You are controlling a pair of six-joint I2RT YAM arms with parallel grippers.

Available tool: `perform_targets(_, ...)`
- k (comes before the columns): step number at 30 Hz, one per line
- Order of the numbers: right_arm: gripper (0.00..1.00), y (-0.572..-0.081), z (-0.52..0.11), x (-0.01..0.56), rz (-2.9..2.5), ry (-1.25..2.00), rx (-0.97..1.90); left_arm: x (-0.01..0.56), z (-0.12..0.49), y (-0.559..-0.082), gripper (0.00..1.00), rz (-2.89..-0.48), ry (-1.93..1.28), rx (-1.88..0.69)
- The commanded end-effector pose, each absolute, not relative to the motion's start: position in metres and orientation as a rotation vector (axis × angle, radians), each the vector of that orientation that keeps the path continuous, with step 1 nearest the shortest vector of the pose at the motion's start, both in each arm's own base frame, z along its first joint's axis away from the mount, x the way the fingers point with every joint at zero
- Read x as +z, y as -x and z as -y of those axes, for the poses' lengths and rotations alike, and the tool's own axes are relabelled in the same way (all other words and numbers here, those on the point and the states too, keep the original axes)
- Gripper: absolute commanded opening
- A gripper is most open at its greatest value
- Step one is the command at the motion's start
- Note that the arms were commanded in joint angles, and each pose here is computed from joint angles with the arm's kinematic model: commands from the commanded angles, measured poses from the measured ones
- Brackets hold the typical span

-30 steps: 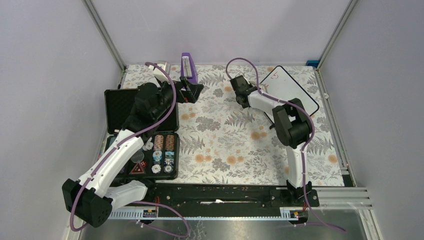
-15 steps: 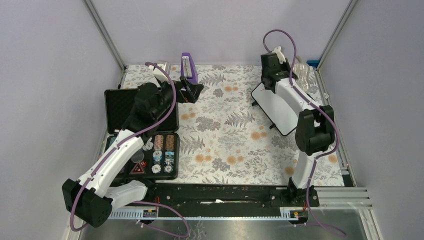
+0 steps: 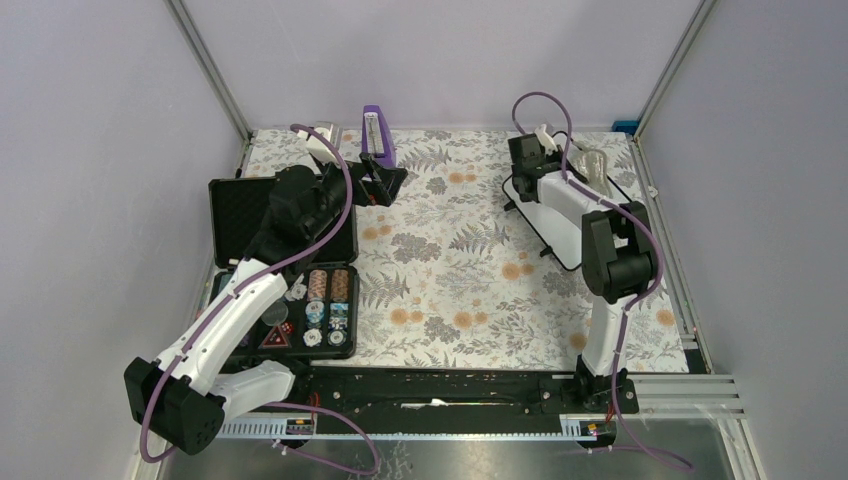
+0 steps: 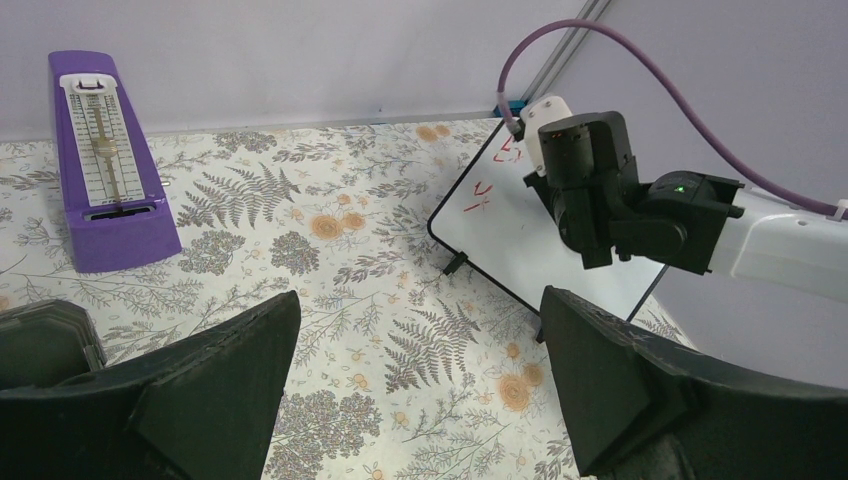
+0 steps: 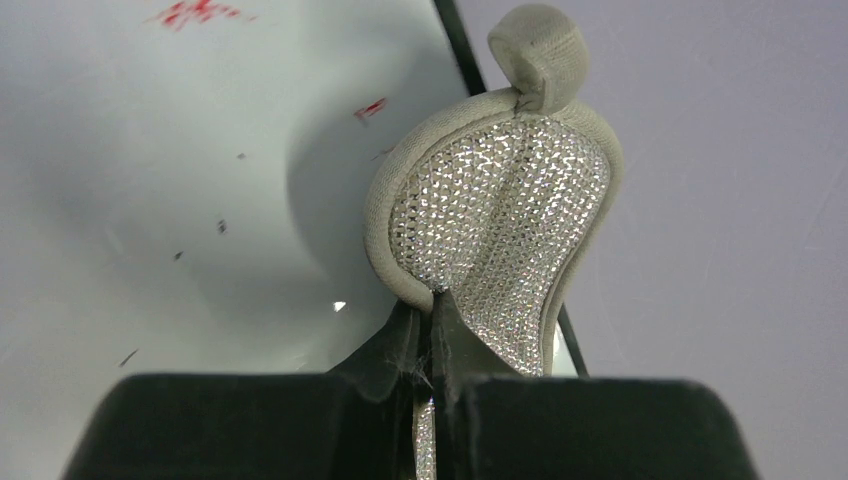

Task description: Erase the whiteboard

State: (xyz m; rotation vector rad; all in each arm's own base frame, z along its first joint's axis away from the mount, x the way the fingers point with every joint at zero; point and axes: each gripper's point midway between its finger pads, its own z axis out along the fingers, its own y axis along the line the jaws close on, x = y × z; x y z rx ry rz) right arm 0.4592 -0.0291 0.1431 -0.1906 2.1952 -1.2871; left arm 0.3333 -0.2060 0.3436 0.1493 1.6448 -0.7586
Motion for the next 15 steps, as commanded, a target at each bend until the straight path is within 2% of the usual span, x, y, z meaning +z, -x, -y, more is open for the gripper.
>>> perform_targets(1, 0.00, -0.453, -0.002, 0.101, -2.279, 0.286, -1.154, 0.368, 0.210, -0.330, 0.99, -1.571, -0.164, -0.794)
perform_targets(9, 0.00, -0.441, -0.099, 0.077, -2.353, 0.536, -0.738, 0.368, 0.210, -0.331, 0.99, -1.571, -0.162, -0.790)
perform_targets(12, 0.00, -0.440, -0.114, 0.108, -2.295, 0.500, -0.617, 0.369, 0.210, -0.330, 0.99, -1.570, -0.163, -0.793)
perform_targets(15, 0.00, -0.445, -0.093, 0.155, -2.195, 0.352, -0.684, 0.369, 0.209, -0.330, 0.99, -1.568, -0.163, -0.793)
